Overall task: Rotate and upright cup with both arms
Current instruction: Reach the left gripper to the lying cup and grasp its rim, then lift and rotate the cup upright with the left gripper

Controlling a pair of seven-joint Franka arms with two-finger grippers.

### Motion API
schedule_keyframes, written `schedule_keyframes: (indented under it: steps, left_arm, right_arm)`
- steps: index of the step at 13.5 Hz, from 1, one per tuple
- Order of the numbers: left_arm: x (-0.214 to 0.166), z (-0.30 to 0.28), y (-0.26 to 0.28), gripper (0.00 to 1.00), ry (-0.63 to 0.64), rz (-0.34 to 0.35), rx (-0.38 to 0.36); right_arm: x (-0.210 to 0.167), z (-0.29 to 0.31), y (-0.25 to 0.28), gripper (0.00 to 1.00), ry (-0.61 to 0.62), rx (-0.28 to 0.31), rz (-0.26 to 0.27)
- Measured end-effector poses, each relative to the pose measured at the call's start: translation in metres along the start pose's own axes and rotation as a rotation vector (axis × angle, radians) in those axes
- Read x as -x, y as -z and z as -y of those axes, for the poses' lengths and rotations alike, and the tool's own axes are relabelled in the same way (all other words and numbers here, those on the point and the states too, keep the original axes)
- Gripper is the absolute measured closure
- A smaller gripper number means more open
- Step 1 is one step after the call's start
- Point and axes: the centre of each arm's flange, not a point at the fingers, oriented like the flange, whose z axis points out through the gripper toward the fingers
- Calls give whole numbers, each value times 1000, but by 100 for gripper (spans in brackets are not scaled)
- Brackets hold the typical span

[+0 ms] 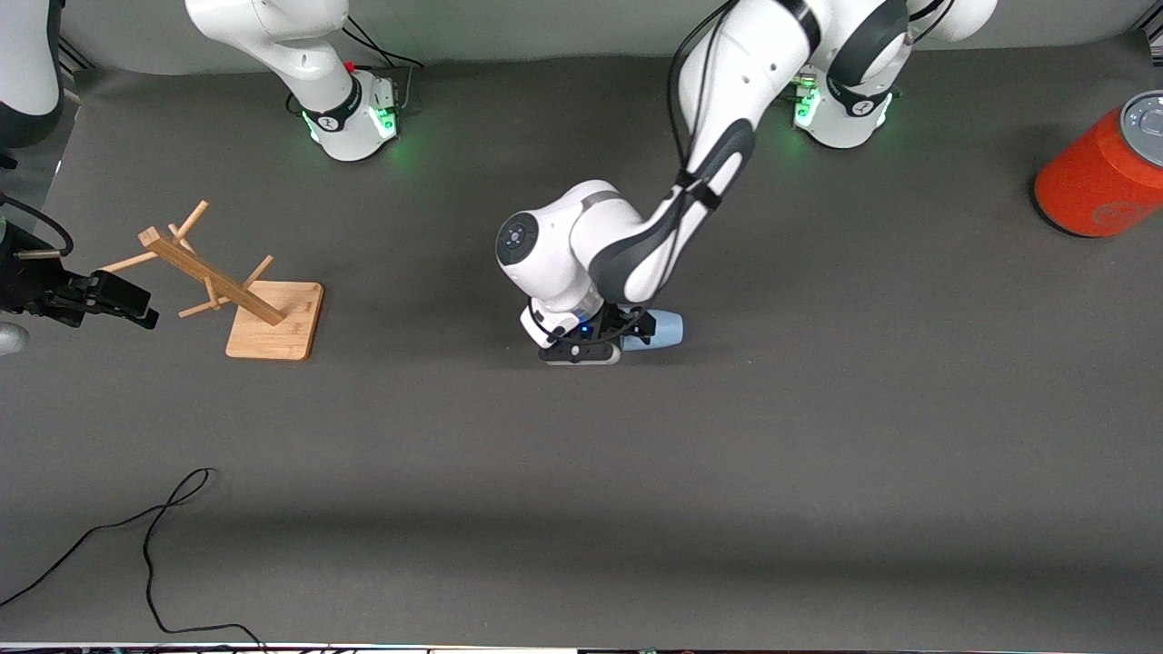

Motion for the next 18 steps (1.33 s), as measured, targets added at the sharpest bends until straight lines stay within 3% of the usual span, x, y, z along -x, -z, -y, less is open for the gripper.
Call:
schedule_keyframes:
  steps: [2, 6, 10, 17, 18]
  left_arm:
    - [5, -10, -18, 3, -93, -31, -60]
    - [0, -3, -21, 8, -300, -24, -100]
    - [2, 3, -22, 15, -355, 12, -147]
    - [7, 13, -9, 94, -440, 40, -245]
    - [4, 21, 4, 94, -422, 47, -253]
  right_arm:
    - [0, 0, 0, 0, 0, 0, 1]
    - [1, 0, -2, 0, 1, 0, 11]
    - [4, 0, -4, 0, 37, 0, 34]
    - [9, 0, -2, 0, 62, -2, 59]
    - [10, 0, -1, 0, 62, -2, 62]
